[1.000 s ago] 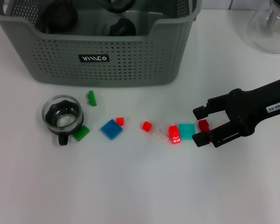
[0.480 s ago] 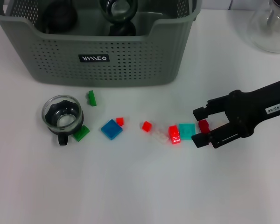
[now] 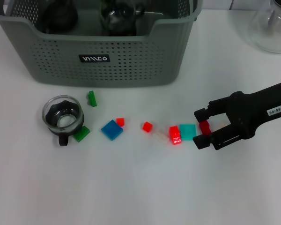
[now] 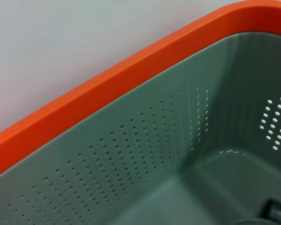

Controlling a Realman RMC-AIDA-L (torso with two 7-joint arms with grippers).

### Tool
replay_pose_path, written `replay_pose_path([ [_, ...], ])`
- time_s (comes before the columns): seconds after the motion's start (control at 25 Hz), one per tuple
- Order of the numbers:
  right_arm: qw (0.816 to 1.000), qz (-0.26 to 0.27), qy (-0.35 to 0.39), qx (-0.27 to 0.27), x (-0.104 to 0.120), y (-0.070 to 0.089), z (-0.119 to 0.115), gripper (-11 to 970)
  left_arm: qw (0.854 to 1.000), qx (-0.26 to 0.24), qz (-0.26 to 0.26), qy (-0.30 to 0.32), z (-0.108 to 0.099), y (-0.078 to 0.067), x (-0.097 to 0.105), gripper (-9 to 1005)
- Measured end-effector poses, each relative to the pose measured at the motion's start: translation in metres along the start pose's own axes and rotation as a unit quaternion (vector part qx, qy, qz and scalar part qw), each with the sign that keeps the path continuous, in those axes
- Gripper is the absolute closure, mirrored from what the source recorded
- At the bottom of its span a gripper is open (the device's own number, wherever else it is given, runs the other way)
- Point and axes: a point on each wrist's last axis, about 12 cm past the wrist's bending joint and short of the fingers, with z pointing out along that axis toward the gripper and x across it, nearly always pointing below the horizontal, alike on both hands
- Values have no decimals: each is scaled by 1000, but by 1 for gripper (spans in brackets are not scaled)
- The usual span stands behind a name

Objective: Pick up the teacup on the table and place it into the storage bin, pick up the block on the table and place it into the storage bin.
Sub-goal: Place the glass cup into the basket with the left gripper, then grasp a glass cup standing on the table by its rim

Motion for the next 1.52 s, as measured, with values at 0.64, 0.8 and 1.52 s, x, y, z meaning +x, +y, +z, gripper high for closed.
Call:
replay_pose_path([
  [0.64,1000,-9,-1,5,2,-1,-1,45,998,-27,-34,-51,-48,26,-8,457],
  [0.8,1000,-14,-1,6,3,-1,-1,45,991,-38,-74,-108,-95,44,-8,206],
  [1.52,1000,-17,-17,16,5,-2,-6,45,899,317,131,-270,-195,-4,131,160],
])
